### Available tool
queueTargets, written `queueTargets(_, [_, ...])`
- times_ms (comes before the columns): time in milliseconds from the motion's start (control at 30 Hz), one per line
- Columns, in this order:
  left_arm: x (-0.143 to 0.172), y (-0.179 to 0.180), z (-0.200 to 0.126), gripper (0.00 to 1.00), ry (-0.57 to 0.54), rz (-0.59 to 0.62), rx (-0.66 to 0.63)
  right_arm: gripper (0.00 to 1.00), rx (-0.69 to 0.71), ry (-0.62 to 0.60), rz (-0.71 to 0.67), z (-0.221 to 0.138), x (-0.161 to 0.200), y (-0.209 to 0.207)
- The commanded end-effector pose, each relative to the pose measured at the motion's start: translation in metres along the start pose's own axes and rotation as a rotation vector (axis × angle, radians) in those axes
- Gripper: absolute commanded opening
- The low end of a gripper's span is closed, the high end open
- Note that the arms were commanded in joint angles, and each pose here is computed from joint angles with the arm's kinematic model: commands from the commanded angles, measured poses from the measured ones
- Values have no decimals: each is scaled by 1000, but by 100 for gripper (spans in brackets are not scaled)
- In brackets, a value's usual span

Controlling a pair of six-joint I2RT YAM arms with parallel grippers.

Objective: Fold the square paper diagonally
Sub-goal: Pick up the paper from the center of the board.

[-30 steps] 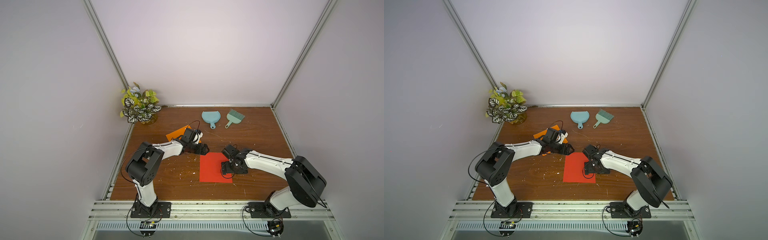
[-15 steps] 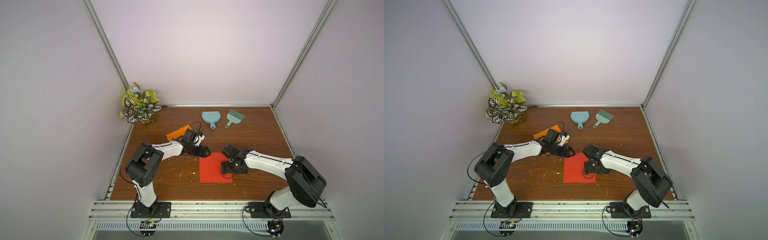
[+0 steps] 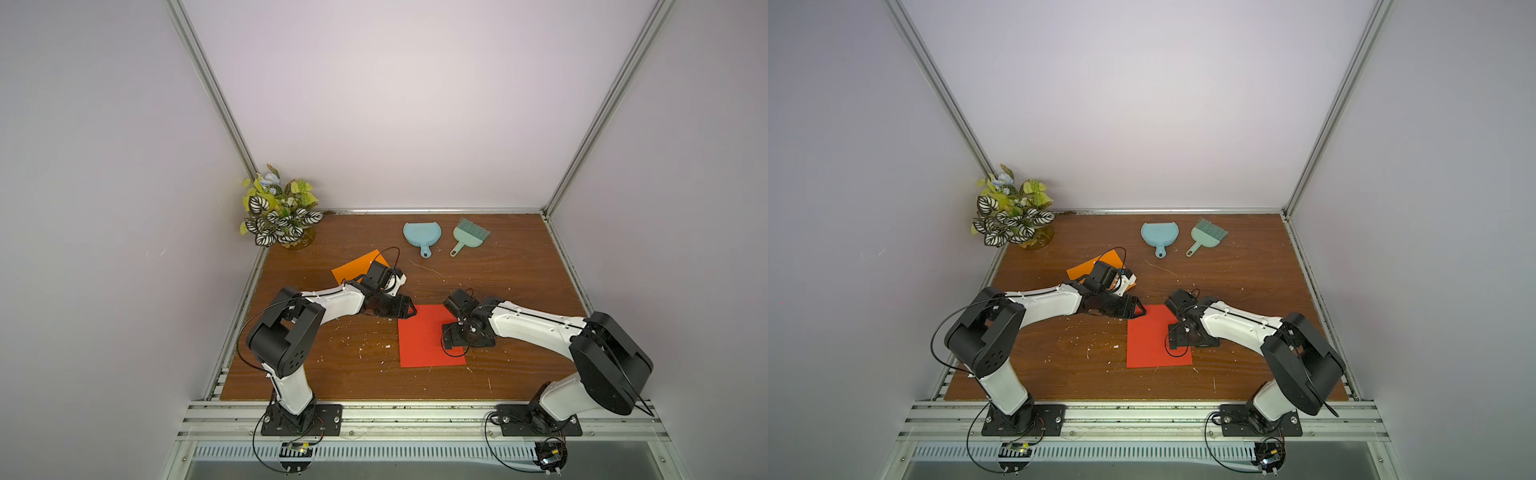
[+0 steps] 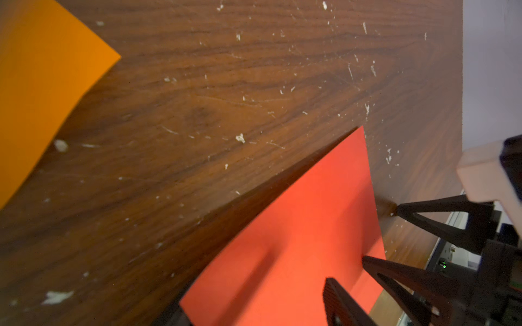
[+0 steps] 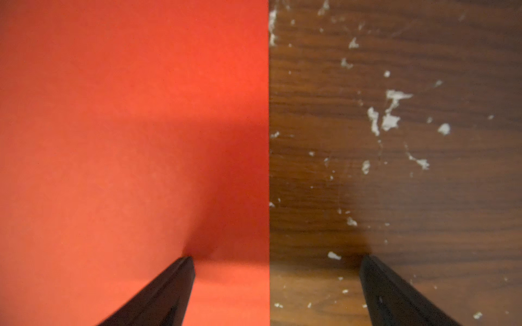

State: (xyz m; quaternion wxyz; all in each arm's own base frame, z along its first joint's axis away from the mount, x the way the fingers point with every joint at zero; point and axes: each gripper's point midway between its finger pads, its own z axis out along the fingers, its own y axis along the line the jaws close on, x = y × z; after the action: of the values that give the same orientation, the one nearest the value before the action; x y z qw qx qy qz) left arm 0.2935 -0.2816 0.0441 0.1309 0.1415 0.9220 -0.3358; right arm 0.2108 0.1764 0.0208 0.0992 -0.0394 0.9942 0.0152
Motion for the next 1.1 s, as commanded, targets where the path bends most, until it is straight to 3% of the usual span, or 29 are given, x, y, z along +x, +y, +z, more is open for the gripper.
queueTargets(0, [4,-5,-1,72,3,0,7,99,-2,-34,-6,20,-6,1])
queueTargets(133, [2,-12,-2,68,-3,0,47,99,-4,-36,-5,20,-6,1])
queueTargets(200, [2,-12,-3,61,-5,1,45,99,-7,-39,-7,19,-7,2])
queueTargets(333, [-2,-11,-4,36,-25,18,29,99,-45,-90,-20,12,-16,8])
queueTargets(467, [-17,-13,-16,9,-104,93,-6,99,-139,-255,-45,-15,-49,15])
queueTargets(567, [-33,-19,-34,1,-191,206,-38,99,-218,-407,-88,-46,-79,15])
queueTargets(700, [-48,-37,-61,0,-270,398,-55,99,-320,-607,-187,-91,-117,8])
queueTargets(867, [-54,-56,-85,0,-282,640,-75,99,-311,-847,-503,-154,-155,9])
queueTargets(967, [-53,-67,-92,0,-260,774,-75,99,-367,-908,-754,-175,-156,32])
queueTargets(1067, [-52,-75,-98,1,-260,900,-95,88,-434,-928,-1008,-186,-151,56])
